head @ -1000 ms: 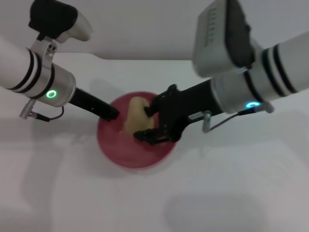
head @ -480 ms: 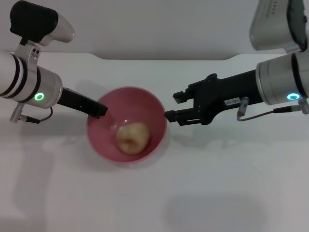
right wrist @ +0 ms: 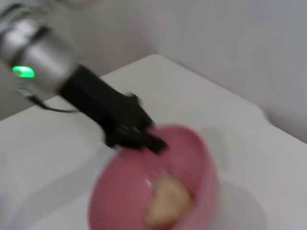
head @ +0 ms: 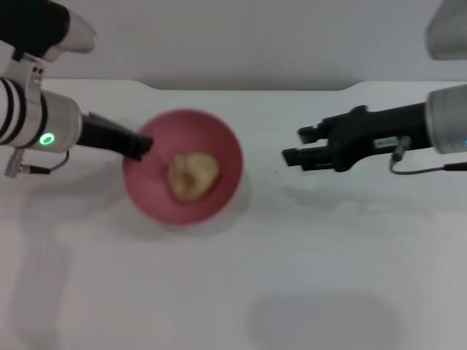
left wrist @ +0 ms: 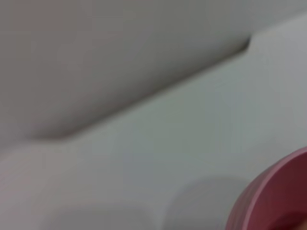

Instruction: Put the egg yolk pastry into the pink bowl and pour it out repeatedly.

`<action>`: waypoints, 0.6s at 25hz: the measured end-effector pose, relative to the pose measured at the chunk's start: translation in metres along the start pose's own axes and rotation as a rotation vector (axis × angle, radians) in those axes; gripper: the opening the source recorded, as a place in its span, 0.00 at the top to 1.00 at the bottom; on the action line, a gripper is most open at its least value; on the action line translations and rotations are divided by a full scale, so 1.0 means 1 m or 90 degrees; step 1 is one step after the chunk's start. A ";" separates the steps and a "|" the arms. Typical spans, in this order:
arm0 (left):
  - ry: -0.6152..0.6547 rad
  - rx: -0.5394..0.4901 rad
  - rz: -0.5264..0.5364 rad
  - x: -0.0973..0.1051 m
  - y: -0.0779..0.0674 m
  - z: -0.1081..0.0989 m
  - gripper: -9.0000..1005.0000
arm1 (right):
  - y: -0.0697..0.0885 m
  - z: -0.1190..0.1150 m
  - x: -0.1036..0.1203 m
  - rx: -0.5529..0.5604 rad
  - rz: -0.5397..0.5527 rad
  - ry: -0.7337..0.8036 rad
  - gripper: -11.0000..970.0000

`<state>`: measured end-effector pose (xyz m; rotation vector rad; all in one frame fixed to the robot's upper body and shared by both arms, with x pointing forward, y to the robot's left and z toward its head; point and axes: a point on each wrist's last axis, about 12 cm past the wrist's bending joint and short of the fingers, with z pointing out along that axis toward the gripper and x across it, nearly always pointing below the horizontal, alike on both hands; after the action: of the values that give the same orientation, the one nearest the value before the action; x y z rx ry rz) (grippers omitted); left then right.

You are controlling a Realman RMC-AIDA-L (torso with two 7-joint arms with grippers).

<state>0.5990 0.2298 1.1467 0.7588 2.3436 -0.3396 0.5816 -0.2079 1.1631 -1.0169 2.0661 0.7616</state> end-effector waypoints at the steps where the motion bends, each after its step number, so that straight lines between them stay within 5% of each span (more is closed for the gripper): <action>1: -0.019 -0.012 0.010 0.001 -0.001 -0.004 0.99 | -0.004 -0.003 0.005 0.006 0.018 -0.003 0.47; 9: -0.291 -0.200 0.150 0.007 -0.029 -0.036 0.99 | -0.029 -0.028 0.055 0.064 0.140 -0.029 0.47; 15: -0.398 -0.310 0.275 0.015 -0.058 -0.027 0.99 | -0.035 -0.036 0.073 0.079 0.186 -0.041 0.47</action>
<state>0.5417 0.2015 1.1599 0.7518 1.5324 0.1669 0.5664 -0.2828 1.1197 -0.6227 2.2026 0.7875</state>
